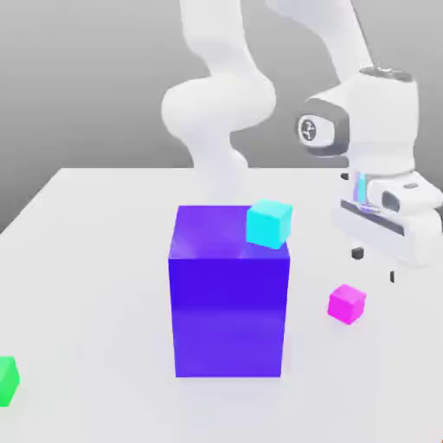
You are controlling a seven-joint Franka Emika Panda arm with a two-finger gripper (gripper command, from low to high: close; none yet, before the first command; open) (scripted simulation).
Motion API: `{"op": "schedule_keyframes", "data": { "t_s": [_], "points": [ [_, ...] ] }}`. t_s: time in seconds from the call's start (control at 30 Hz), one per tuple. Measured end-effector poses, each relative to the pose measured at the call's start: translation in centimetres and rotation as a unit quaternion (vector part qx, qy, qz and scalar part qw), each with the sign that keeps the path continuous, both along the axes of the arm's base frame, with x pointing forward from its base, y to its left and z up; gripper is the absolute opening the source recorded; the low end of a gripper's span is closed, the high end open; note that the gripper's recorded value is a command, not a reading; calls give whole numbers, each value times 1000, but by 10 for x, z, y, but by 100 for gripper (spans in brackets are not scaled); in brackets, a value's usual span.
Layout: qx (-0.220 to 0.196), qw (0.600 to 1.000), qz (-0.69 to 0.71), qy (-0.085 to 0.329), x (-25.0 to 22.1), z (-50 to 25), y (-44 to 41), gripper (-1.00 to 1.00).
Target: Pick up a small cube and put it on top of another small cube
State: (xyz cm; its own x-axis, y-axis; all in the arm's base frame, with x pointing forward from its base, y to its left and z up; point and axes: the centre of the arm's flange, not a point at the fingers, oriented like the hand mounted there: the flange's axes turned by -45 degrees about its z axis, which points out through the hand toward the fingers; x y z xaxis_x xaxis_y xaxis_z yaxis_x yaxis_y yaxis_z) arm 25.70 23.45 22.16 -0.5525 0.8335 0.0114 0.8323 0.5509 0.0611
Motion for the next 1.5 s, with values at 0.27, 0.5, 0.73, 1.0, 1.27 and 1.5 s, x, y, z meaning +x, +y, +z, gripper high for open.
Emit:
{"op": "schedule_keyframes", "data": {
  "t_s": [0.27, 0.5, 0.73, 1.0, 1.27, 1.5],
  "points": [
    [-23, 995, 91, 21, -31, -69, -1, 0],
    [-24, 995, 91, 21, -32, -92, -2, -100],
    [-23, 995, 92, 22, -31, -67, -1, -100],
    [-14, 999, -43, 11, 24, -20, -21, -100],
    [14, 941, -337, -39, 155, 19, -95, -100],
    [20, 804, -592, -55, 236, 40, -238, -100]
  ]
}}
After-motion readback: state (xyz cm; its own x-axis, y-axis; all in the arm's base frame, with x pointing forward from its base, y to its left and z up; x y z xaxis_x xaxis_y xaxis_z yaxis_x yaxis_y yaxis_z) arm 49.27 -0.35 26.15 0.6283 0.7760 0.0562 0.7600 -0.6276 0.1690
